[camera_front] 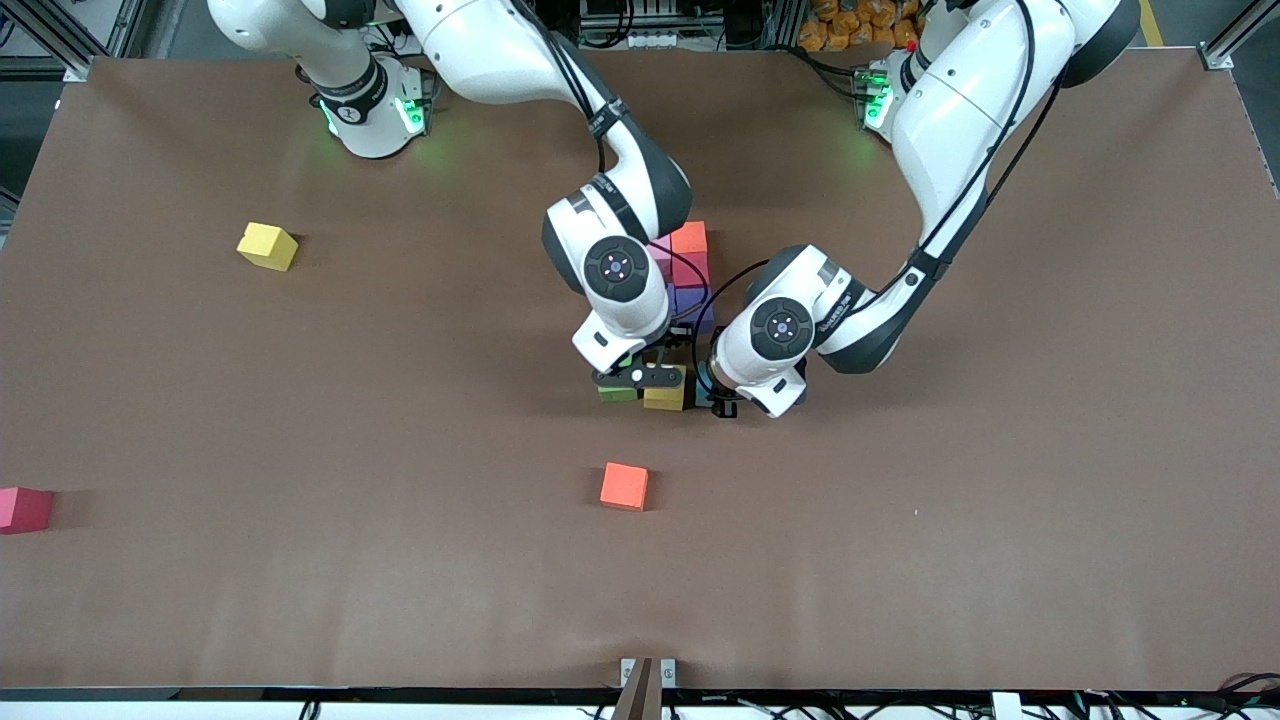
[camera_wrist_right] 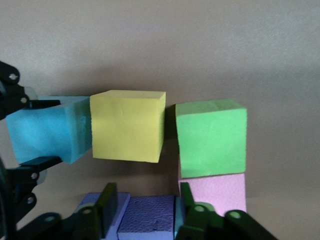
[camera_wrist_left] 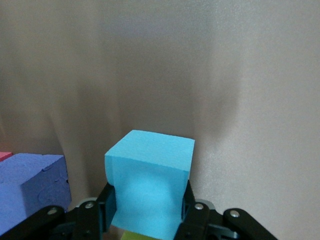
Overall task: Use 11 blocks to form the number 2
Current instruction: 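Withdraw the right gripper while the left gripper brings cyan beside yellow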
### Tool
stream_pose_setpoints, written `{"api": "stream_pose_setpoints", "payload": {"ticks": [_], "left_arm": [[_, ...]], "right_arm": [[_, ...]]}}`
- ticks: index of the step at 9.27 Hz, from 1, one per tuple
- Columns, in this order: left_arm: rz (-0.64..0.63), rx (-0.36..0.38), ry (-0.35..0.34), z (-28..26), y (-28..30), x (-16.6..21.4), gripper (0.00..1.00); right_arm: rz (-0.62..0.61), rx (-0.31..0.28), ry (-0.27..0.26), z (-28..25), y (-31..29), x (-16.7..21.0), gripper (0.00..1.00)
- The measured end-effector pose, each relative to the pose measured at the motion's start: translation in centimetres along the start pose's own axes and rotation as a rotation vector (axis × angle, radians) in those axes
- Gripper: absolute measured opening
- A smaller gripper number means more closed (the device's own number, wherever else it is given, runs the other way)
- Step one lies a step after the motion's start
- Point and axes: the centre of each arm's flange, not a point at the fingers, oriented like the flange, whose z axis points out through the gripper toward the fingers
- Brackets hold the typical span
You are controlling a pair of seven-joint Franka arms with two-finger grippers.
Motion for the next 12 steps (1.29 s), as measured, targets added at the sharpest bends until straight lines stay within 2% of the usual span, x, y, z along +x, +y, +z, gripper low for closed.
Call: {"api": "stream_pose_setpoints", "payload": {"ticks": [2,3,4,7,9,12], "left_arm": [[-0.041,0.001,0.001,0.0,0.1,0.1,0.54],[-0.058,0.001,0.002,0.0,0.2,0.2,0.54],[-0.067,0.001,0.002,0.0,0.2,0.2,0.54],[-0.088,0.000,0.001,0.0,0.1,-0.2,0.54],[-0.092,-0.002,-0.004,0.1,0.0,-0.9,0.54],[-0.079,-0.004,-0.011,0.3,-0.5,-2.4,0.54]], "right_arm": [[-0.052,-0.019,-0.036,-2.3,3.0,2.7,0.91],[-0.090,-0.041,-0.049,-4.6,6.3,5.0,0.97],[-0.135,-0.069,-0.055,-6.5,9.2,6.5,1.00],[-0.259,-0.132,-0.062,-11.7,15.9,9.1,1.00],[-0.293,-0.177,-0.023,-14.8,19.7,10.5,1.00],[-0.303,-0.225,-0.016,-18.1,24.0,11.3,1.00]]}}
